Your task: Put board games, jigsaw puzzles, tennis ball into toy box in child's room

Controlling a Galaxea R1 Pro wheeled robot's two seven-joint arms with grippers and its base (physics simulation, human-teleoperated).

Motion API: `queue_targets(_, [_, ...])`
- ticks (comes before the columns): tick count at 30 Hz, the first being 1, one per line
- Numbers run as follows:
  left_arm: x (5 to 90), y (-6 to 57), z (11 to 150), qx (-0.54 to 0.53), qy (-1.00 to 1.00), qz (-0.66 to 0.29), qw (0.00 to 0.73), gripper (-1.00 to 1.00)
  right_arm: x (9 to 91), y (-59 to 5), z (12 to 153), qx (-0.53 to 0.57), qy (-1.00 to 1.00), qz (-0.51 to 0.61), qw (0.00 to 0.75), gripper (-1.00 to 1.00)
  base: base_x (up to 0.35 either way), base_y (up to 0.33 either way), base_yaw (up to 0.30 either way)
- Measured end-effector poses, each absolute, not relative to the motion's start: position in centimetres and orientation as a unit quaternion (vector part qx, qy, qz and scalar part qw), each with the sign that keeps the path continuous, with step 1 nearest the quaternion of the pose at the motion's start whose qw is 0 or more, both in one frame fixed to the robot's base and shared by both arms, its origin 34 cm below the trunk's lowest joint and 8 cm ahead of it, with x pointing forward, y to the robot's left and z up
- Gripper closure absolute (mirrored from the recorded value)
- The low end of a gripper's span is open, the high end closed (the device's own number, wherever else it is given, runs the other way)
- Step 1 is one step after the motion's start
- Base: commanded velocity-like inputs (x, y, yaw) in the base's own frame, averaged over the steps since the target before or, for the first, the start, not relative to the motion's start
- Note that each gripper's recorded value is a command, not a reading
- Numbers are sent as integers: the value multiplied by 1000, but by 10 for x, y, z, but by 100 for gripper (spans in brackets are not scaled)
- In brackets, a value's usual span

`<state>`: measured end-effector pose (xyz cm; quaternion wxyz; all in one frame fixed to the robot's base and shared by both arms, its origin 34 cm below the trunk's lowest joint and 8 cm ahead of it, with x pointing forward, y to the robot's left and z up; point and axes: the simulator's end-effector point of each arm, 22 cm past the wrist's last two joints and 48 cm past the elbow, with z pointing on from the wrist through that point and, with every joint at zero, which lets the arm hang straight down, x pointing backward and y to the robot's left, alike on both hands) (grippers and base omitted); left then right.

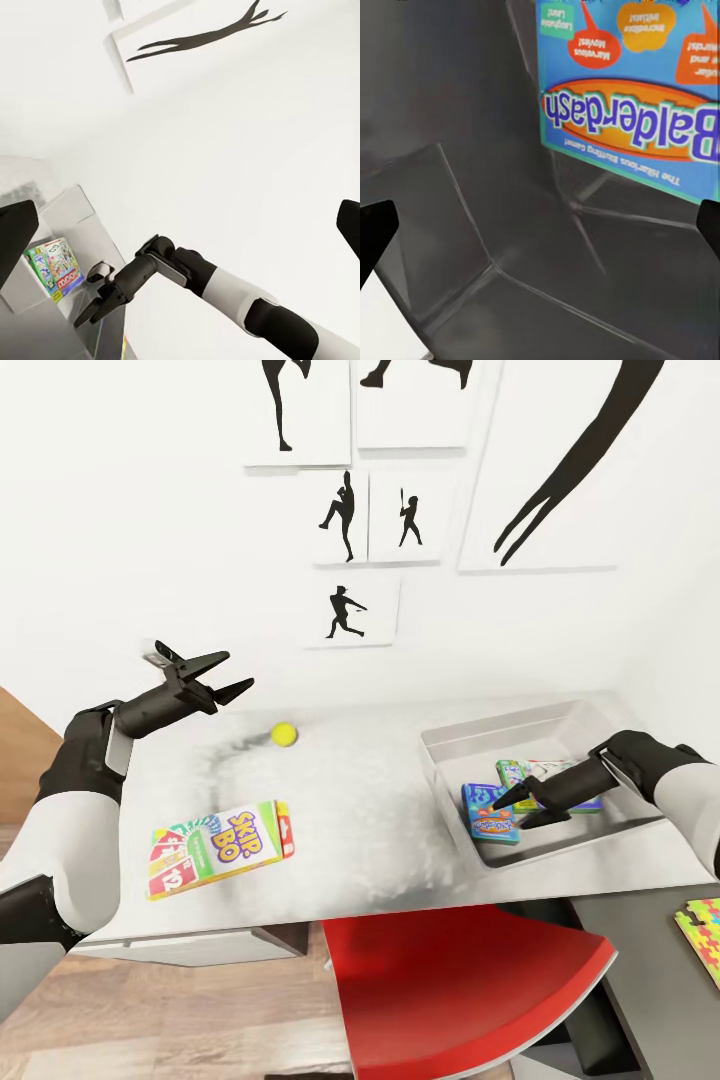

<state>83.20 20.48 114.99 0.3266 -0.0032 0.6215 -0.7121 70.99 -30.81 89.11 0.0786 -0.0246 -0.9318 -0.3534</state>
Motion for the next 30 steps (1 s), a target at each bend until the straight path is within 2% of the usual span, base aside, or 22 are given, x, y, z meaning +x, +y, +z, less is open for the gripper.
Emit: queue_targets(30, [831,207,1154,-4,619,-713,329,-100,718,-316,899,-45,-931,-358,60,-100,0,0,0])
